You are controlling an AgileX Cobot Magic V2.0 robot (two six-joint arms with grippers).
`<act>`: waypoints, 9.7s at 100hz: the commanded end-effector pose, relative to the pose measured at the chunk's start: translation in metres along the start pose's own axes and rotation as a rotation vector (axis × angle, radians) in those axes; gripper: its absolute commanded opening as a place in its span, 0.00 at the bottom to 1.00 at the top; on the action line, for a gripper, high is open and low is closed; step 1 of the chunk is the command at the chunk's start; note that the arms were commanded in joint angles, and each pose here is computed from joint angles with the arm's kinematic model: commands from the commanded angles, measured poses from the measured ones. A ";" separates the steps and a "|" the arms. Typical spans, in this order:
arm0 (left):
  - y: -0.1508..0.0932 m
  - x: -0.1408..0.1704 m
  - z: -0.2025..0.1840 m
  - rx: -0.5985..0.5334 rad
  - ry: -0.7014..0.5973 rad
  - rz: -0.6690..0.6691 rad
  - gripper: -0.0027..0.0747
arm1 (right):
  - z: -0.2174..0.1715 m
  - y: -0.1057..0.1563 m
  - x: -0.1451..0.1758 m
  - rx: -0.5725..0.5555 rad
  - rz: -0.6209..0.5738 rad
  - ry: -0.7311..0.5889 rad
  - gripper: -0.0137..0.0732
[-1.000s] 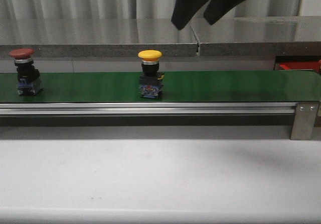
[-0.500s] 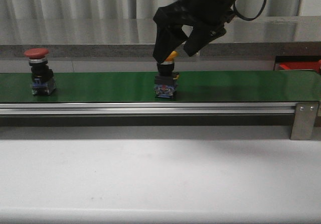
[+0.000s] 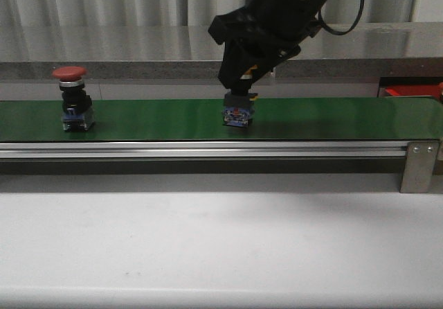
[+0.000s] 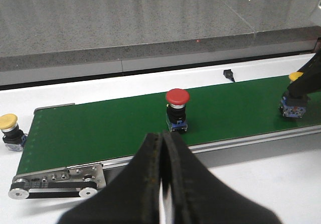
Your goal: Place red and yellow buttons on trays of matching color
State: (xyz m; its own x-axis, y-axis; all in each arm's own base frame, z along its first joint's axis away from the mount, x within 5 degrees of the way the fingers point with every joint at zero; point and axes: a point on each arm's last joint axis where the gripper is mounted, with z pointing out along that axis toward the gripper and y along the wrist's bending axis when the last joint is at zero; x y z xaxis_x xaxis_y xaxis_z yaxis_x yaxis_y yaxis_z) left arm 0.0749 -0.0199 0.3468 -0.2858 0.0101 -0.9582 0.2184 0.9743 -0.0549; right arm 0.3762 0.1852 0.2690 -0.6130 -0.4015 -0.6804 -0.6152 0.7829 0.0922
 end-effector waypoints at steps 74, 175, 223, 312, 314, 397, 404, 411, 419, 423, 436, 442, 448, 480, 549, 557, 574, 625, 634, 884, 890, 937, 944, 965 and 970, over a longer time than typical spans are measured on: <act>-0.001 -0.013 -0.003 0.004 -0.085 -0.023 0.01 | -0.197 -0.106 0.065 0.466 0.316 -0.309 0.12; -0.001 -0.013 -0.003 0.004 -0.085 -0.023 0.01 | -0.166 -0.177 0.189 0.714 0.645 -0.163 0.11; -0.001 -0.013 -0.003 0.004 -0.085 -0.023 0.01 | -0.140 -0.191 0.206 0.688 0.690 -0.088 0.13; -0.001 -0.013 -0.003 0.004 -0.085 -0.023 0.01 | -0.202 -0.151 0.164 0.746 0.584 -0.306 0.67; -0.001 -0.013 -0.003 0.004 -0.085 -0.023 0.01 | -0.204 -0.148 0.162 0.747 0.574 -0.317 0.67; -0.001 -0.013 -0.003 0.004 -0.085 -0.023 0.01 | -0.178 -0.063 0.043 0.221 0.215 -0.149 0.90; -0.001 -0.013 -0.003 0.004 -0.085 -0.023 0.01 | -0.168 -0.059 0.036 0.178 0.195 -0.112 0.90; -0.001 -0.013 -0.003 0.004 -0.085 -0.023 0.01 | -0.157 -0.056 0.031 0.147 0.166 -0.074 0.90; -0.001 -0.013 -0.003 0.004 -0.085 -0.023 0.01 | -0.144 -0.053 0.026 0.120 0.137 -0.037 0.90; -0.001 -0.013 -0.003 0.004 -0.085 -0.023 0.01 | -0.138 -0.050 0.022 0.109 0.122 -0.030 0.90; -0.001 -0.013 -0.003 0.004 -0.085 -0.023 0.01 | -0.115 -0.043 0.015 0.067 0.021 0.006 0.90; -0.001 -0.013 -0.003 0.004 -0.085 -0.023 0.01 | -0.104 -0.040 0.012 0.049 -0.026 0.023 0.90; -0.001 -0.013 -0.003 0.004 -0.085 -0.023 0.01 | -0.093 -0.040 0.010 0.036 -0.047 0.037 0.90; -0.001 -0.013 -0.003 0.004 -0.085 -0.023 0.01 | -0.059 -0.051 0.005 0.044 -0.031 0.032 0.90; -0.001 -0.013 -0.003 0.004 -0.085 -0.023 0.01 | -0.042 -0.057 0.002 0.059 -0.055 -0.034 0.18; -0.001 -0.013 -0.003 0.004 -0.085 -0.023 0.01 | -0.047 -0.056 -0.001 0.064 -0.051 -0.051 0.15; -0.001 -0.013 -0.003 0.004 -0.085 -0.023 0.01 | -0.077 -0.064 -0.008 0.123 0.001 -0.132 0.15; -0.001 -0.013 -0.003 0.004 -0.085 -0.023 0.01 | -0.170 -0.176 0.033 0.450 0.278 -0.248 0.15; -0.001 -0.013 -0.003 0.004 -0.085 -0.023 0.01 | -0.184 -0.196 0.044 0.524 0.318 -0.274 0.15; -0.001 -0.013 -0.003 0.004 -0.085 -0.023 0.01 | -0.165 -0.309 0.092 0.675 0.616 -0.386 0.64; -0.001 -0.013 -0.003 0.004 -0.085 -0.023 0.01 | -0.173 -0.300 0.090 0.678 0.612 -0.392 0.54; -0.001 -0.013 -0.003 0.004 -0.085 -0.023 0.01 | -0.207 -0.189 0.095 0.670 0.516 -0.416 0.07; -0.001 -0.013 -0.003 0.004 -0.085 -0.023 0.01 | -0.207 -0.167 0.093 0.655 0.477 -0.427 0.07; -0.001 -0.013 -0.003 0.004 -0.085 -0.023 0.01 | -0.209 -0.108 0.094 0.591 0.363 -0.445 0.07; -0.001 -0.013 -0.003 0.004 -0.085 -0.023 0.01 | -0.209 -0.096 0.097 0.574 0.343 -0.445 0.07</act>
State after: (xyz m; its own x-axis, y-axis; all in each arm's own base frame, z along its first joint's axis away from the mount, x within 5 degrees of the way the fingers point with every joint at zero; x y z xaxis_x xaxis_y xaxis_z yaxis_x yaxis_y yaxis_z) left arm 0.0749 -0.0199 0.3468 -0.2858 0.0101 -0.9582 0.2184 0.9743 -0.0549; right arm 0.2881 -0.0376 0.3249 -0.4918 0.0823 -0.8668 0.0121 0.9961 0.0878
